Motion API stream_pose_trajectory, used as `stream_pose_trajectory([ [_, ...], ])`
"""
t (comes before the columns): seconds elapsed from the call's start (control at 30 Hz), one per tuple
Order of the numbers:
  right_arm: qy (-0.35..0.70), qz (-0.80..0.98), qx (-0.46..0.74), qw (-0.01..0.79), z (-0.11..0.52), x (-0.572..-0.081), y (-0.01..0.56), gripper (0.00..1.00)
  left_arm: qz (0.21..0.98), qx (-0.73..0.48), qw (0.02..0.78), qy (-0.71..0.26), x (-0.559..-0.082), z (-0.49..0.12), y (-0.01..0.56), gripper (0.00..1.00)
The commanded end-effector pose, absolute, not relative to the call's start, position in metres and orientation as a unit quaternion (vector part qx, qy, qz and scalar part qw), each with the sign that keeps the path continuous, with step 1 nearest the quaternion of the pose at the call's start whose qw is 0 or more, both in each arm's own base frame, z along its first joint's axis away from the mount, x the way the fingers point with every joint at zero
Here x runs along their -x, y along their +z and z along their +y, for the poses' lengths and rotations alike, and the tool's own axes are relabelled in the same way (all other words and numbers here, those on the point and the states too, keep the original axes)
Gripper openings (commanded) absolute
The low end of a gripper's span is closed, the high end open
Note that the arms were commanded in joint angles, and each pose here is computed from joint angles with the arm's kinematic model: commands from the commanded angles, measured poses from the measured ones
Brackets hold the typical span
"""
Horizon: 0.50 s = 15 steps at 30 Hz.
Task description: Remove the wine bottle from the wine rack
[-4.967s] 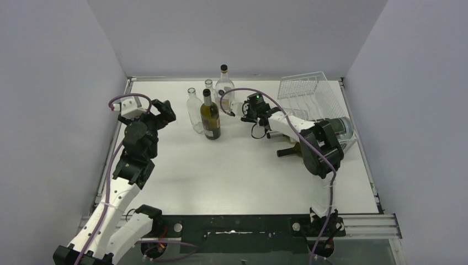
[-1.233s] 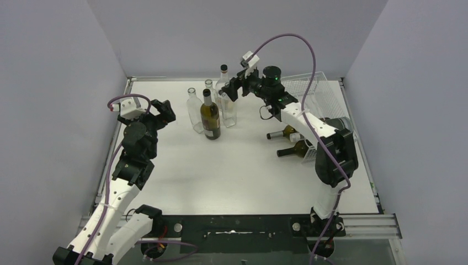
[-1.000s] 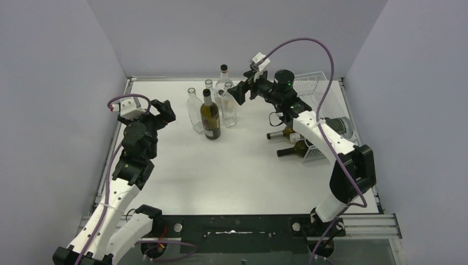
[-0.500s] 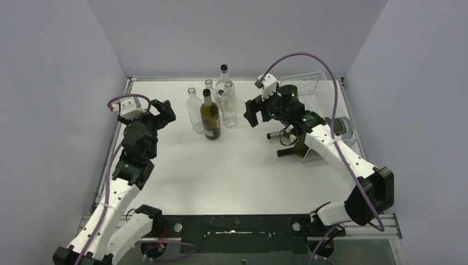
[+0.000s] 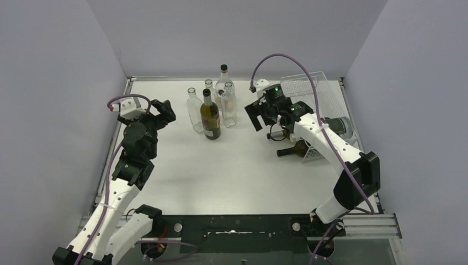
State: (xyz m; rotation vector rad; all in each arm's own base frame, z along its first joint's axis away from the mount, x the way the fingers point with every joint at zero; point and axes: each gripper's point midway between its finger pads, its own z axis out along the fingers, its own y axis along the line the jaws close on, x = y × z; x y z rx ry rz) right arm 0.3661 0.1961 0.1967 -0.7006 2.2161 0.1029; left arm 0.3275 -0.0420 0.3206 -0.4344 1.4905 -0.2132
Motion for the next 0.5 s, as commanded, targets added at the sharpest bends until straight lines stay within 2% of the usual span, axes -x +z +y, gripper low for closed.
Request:
stream_pose_trajectory([
  [0.0, -0.090, 0.878, 0.302, 0.361, 0.166, -0.377, 0.199, 0.98, 0.640, 0.196, 0.733, -0.118, -0.324, -0.045, 0.346, 0.90],
  [0.17, -0.162, 0.864, 0.363, 0.310, 0.161, -0.379, 0.180, 0.98, 0.641, 0.194, 0.734, -0.116, -0.323, -0.045, 0.346, 0.91],
  [0.43, -0.174, 0.821, 0.475, 0.265, 0.141, -0.381, 0.156, 1.00, 0.641, 0.192, 0.734, -0.120, -0.323, -0.047, 0.347, 0.90],
  [0.47, -0.158, 0.822, 0.489, 0.247, 0.140, -0.378, 0.151, 0.97, 0.641, 0.191, 0.734, -0.121, -0.322, -0.048, 0.347, 0.90],
])
